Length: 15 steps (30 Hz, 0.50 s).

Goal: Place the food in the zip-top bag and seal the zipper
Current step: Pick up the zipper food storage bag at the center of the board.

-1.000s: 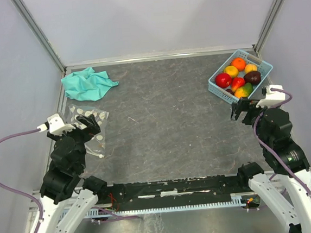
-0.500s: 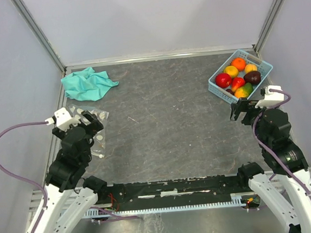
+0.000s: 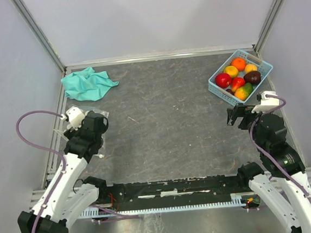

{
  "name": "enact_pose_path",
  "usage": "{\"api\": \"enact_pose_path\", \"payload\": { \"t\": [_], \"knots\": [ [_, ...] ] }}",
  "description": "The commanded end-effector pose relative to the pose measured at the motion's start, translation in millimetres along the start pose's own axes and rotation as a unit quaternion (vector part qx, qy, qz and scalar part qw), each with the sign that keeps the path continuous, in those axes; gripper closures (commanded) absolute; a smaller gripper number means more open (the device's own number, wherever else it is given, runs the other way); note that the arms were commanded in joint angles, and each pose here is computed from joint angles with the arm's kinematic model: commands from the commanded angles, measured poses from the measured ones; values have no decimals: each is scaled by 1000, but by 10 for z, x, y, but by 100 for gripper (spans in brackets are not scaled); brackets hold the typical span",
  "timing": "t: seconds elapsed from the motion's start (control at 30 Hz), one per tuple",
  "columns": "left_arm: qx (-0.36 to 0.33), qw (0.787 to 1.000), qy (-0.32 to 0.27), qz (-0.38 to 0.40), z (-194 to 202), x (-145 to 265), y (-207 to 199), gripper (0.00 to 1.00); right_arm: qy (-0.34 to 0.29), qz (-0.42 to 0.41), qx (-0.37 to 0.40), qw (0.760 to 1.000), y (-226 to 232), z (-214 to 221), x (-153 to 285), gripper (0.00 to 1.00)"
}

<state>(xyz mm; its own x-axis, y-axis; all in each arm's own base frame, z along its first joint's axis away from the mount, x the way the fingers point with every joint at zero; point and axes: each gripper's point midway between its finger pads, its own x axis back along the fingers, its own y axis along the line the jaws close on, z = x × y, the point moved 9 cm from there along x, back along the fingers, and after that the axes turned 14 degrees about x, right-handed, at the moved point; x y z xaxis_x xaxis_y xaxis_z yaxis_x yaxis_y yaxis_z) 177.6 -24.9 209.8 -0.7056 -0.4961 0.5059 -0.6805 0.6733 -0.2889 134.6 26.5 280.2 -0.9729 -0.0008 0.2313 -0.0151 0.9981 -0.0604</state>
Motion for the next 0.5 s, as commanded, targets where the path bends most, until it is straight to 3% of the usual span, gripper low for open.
{"api": "enact_pose_path", "payload": {
  "t": [0.0,0.17,0.47],
  "knots": [
    [100,994,9,-33,-78,-234,70,1,-33,-16,-8,999,48,-60,8,1],
    [137,985,21,-99,-133,-484,369,3,-39,-25,1,999,73,-38,30,1],
    [208,965,40,-152,-184,-662,650,5,-53,-38,7,998,114,-22,62,1]
  ]
}}
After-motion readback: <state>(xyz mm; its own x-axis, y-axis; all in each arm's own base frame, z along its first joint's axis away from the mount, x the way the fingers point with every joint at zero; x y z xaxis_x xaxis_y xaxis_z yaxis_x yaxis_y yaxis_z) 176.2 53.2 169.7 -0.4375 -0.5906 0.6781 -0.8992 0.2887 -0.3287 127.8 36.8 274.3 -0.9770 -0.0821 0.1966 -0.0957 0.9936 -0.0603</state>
